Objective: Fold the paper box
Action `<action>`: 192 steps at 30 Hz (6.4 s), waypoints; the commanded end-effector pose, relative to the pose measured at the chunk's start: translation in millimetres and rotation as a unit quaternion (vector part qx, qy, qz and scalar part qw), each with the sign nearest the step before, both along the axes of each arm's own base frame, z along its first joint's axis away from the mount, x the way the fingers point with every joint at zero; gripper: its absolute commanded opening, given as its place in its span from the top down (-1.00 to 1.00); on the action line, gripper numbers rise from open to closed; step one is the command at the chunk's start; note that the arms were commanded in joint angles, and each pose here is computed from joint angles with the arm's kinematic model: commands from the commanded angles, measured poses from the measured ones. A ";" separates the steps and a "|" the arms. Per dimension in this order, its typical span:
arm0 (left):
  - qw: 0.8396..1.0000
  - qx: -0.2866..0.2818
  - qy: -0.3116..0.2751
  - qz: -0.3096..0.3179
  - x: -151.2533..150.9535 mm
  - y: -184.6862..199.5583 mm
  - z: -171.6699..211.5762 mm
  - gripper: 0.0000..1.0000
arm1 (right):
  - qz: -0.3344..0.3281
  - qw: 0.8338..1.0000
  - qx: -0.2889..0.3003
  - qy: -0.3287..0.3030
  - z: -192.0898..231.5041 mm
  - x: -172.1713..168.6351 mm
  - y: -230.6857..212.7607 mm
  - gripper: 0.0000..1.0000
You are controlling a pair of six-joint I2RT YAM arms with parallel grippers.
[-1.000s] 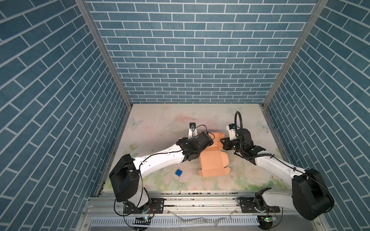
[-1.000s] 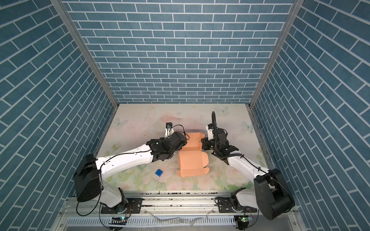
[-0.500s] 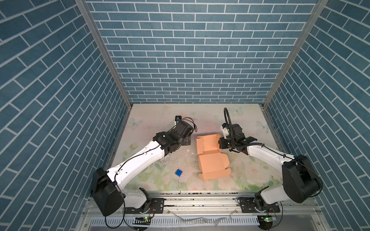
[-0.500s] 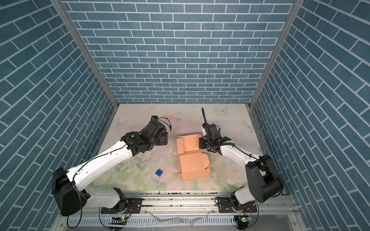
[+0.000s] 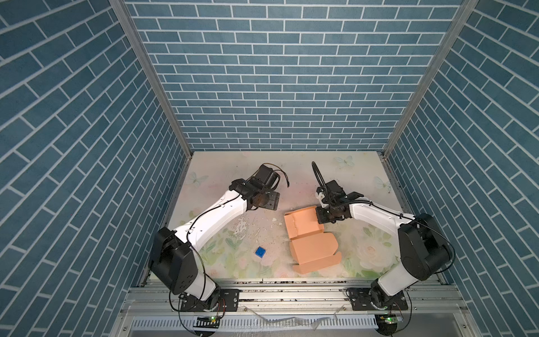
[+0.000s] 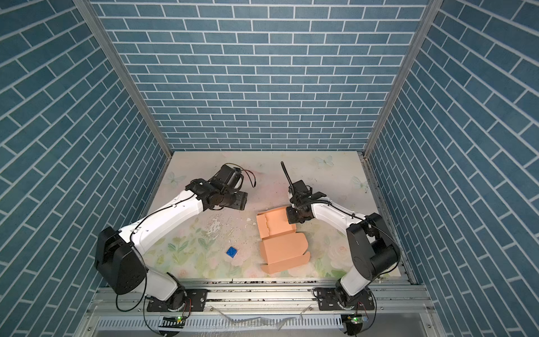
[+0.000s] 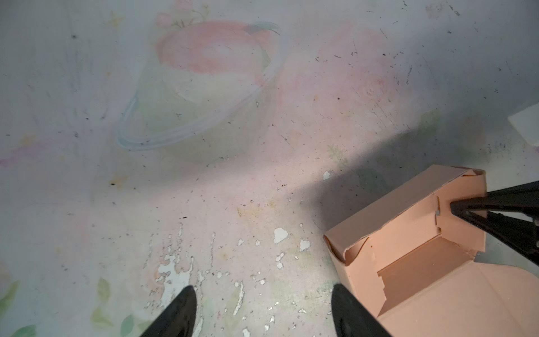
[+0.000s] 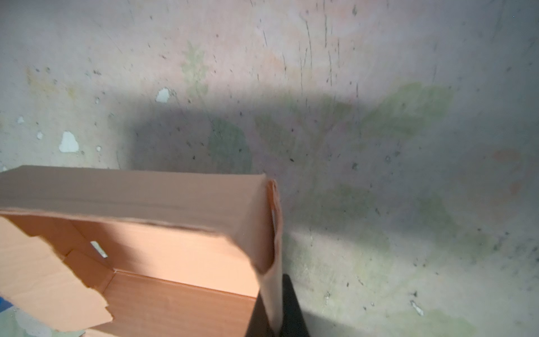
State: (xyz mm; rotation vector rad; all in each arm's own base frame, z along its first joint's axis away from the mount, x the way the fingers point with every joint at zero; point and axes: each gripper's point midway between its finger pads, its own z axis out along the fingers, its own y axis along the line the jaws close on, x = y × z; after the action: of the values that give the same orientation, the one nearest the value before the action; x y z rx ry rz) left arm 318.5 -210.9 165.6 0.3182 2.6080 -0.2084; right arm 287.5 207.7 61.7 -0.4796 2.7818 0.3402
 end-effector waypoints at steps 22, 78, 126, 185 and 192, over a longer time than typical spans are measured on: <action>0.991 -0.121 0.027 0.057 -65.4 -87.0 -69.4 -0.12 | -0.047 0.997 -0.037 0.046 -14.0 -22.3 -19.3 1.00; 0.986 0.155 -0.023 0.056 -56.7 -92.3 -118.7 1.00 | -0.064 0.998 0.007 0.011 -2.9 -19.1 -13.0 1.00; 0.996 -0.005 -0.039 0.076 -56.1 -110.6 -72.2 -0.17 | -0.092 0.996 -0.006 -0.007 -3.4 -12.6 -20.9 1.00; 0.977 0.202 -0.014 0.071 -19.5 -57.8 -104.2 1.00 | -0.084 0.996 -0.004 -0.015 -4.5 -10.8 -16.3 1.00; 0.965 0.254 -0.021 0.062 -17.5 -52.2 -104.5 1.00 | -0.085 0.996 -0.006 -0.013 -6.2 -10.8 -16.1 1.00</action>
State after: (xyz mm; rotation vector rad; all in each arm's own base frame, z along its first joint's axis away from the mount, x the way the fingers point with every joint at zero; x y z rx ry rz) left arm 306.3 -295.8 68.5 0.2359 2.5889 0.2631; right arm 277.6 199.7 57.3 -0.2403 2.7663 0.3362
